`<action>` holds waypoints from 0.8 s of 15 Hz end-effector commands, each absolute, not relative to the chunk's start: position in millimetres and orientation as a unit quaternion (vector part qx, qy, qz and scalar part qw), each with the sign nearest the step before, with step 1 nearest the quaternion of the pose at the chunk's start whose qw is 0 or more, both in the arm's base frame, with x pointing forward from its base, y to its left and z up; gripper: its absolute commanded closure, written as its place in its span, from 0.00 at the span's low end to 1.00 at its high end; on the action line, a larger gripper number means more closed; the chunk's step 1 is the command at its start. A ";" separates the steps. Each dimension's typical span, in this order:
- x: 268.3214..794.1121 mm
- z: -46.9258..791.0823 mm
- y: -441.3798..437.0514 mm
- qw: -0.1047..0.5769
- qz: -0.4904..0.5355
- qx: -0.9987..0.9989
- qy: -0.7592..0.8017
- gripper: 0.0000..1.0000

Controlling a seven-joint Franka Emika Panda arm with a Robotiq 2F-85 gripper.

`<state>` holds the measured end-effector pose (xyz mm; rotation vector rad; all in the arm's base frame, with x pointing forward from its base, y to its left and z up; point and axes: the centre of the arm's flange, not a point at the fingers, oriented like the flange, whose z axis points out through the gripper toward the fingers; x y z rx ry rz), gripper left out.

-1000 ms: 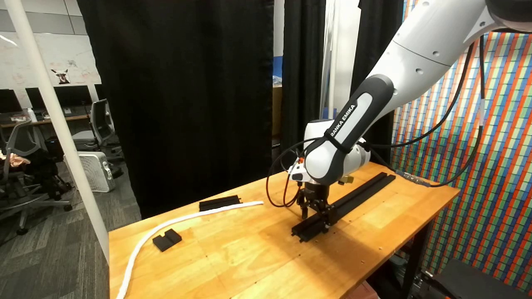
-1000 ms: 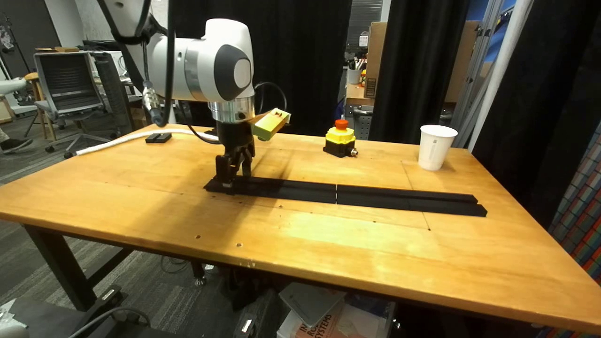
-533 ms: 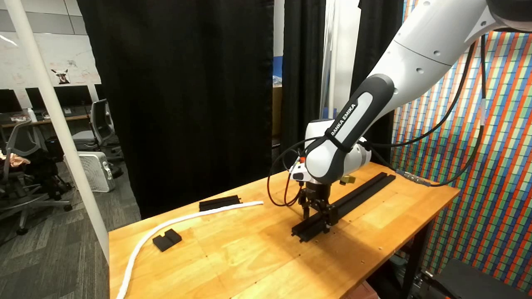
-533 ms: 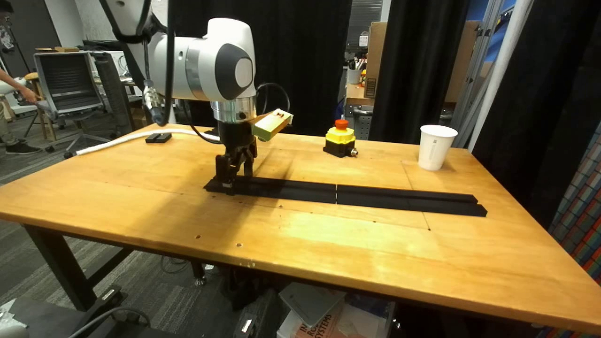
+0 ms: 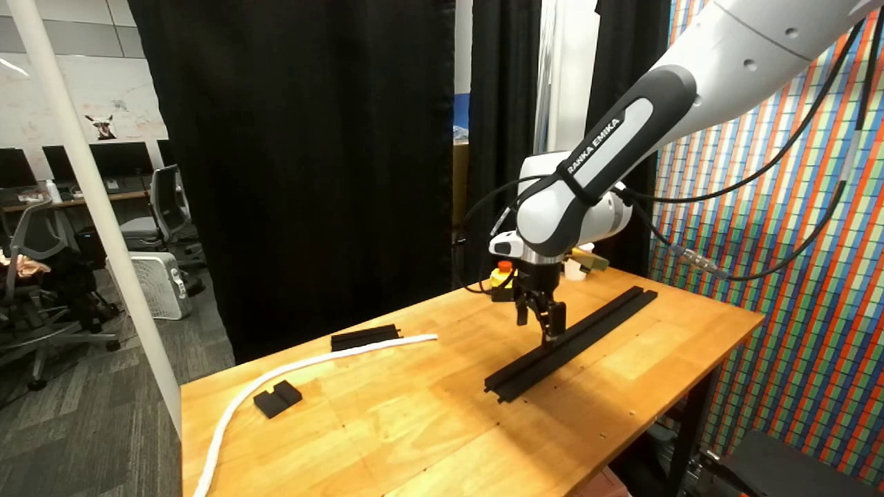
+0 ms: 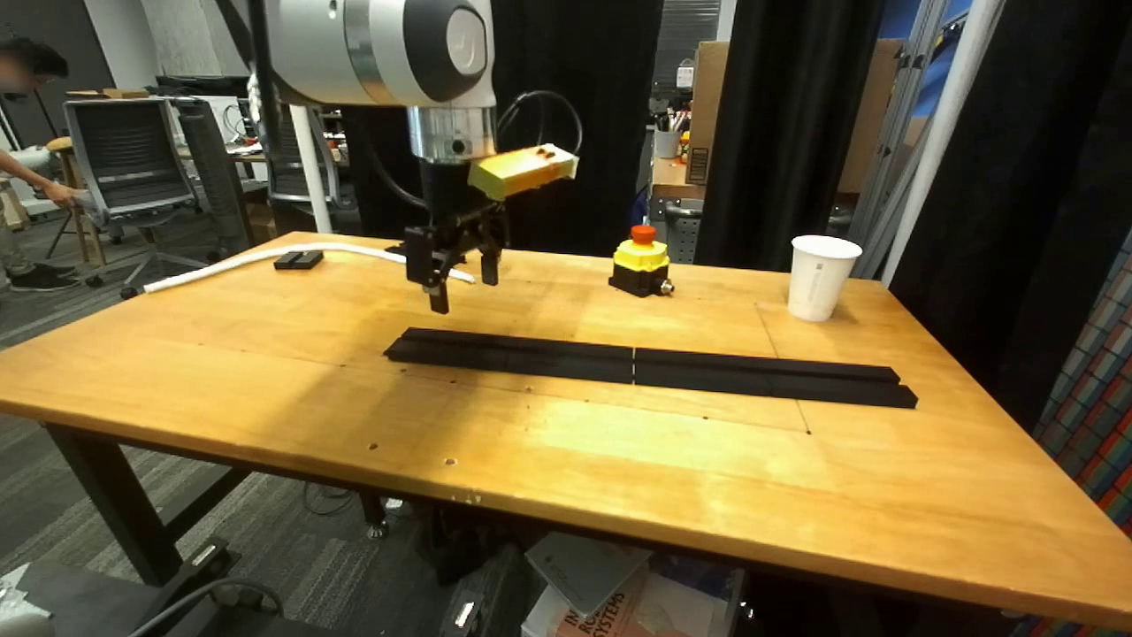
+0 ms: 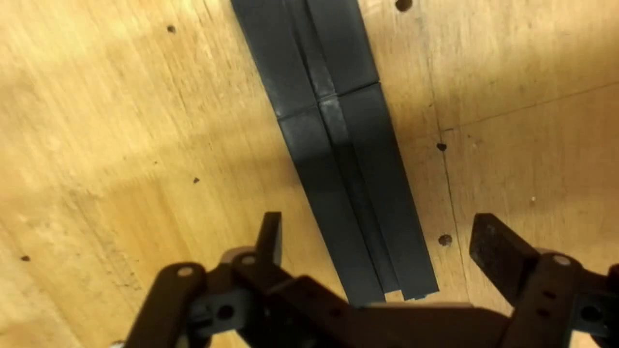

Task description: Align all the black objects in a straight line.

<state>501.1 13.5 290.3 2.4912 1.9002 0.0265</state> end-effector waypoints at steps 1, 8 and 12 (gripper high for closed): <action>480.0 344.0 -1.1 -0.001 0.010 0.852 0.523 0.00; 414.7 382.9 -28.9 -0.031 -0.015 0.935 0.353 0.00; 356.7 395.7 -31.6 -0.044 -0.032 0.966 0.251 0.00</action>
